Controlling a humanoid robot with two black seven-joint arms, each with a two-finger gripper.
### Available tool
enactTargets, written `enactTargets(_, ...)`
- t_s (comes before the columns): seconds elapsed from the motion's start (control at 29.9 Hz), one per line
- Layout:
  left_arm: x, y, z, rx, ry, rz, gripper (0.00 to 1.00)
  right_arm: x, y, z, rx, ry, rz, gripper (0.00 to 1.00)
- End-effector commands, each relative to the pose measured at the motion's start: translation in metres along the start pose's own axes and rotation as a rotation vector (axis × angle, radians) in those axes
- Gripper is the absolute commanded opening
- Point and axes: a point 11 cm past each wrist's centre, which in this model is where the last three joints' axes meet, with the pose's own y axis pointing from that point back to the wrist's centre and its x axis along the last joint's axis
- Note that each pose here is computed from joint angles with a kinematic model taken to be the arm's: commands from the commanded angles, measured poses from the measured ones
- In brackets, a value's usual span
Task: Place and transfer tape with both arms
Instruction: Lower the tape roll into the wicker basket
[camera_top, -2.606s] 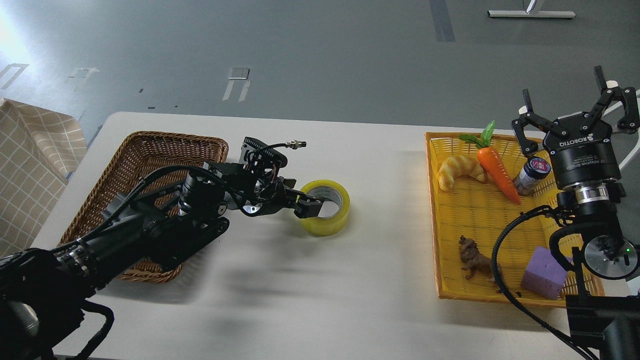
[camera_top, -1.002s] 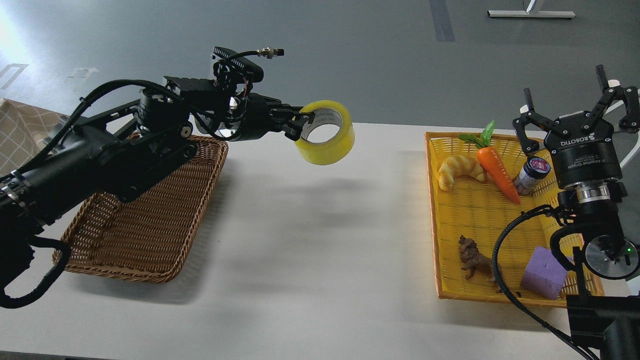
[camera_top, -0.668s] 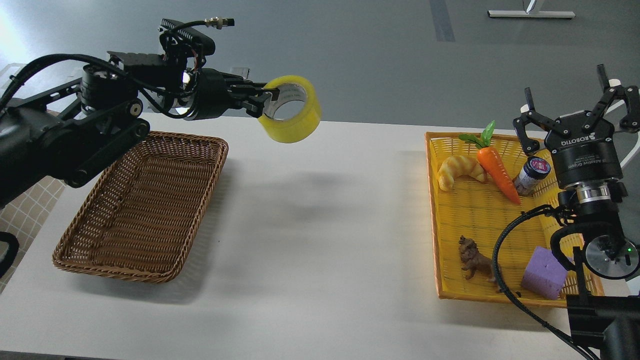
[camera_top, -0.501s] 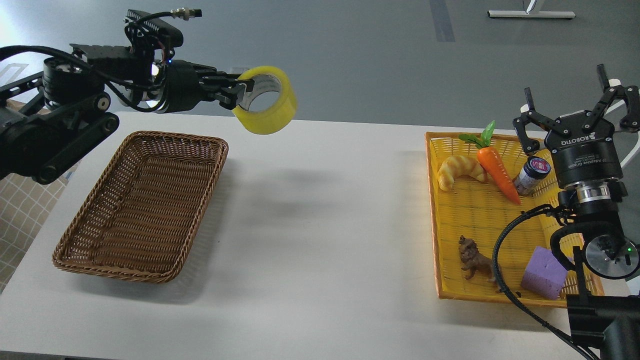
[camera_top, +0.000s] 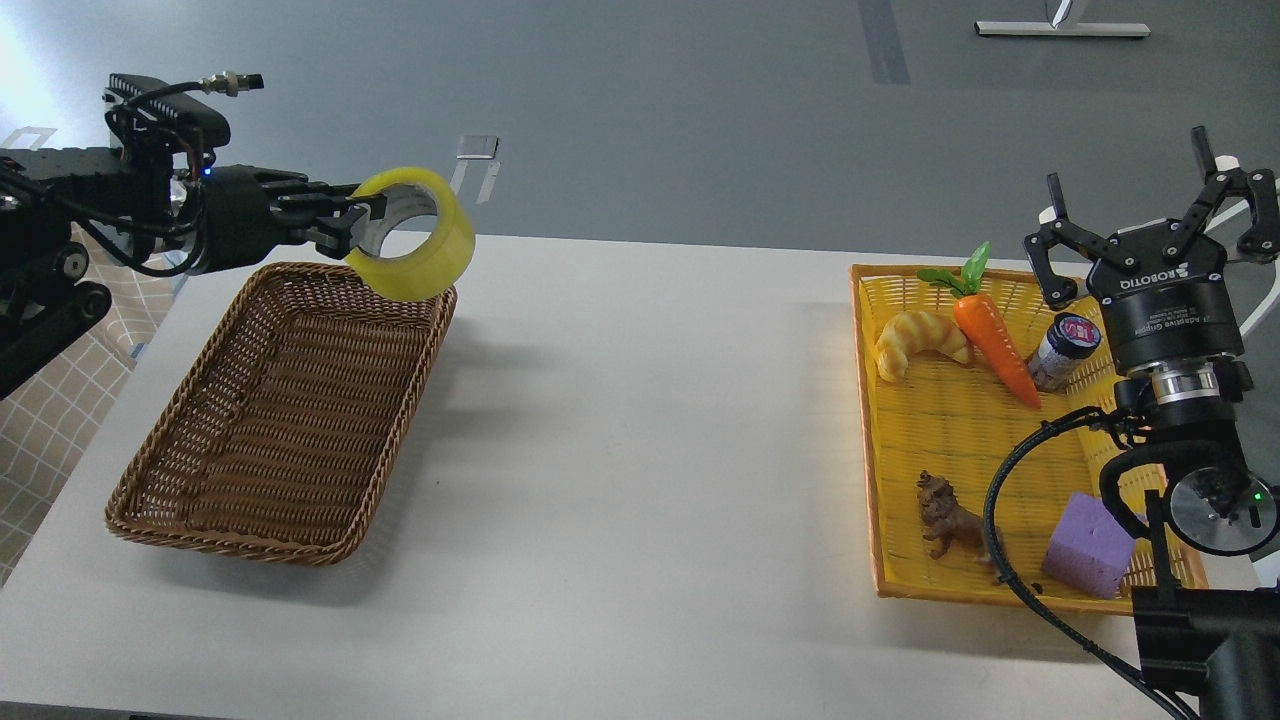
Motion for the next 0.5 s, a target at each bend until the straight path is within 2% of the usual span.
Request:
enactTargets(0.0, -0.025, 0.006, -0.008, 0.022, 0.009, -0.023, 0.00, 0.000, 0.001, 0.000, 0.000, 0.000, 0.002, 1.00)
enactTargets(0.47, -0.090, 0.021, -0.038, 0.096, 0.054, -0.070, 0.00, 0.001, 0.001, 0.000, -0.001, 0.000, 0.003, 1.00)
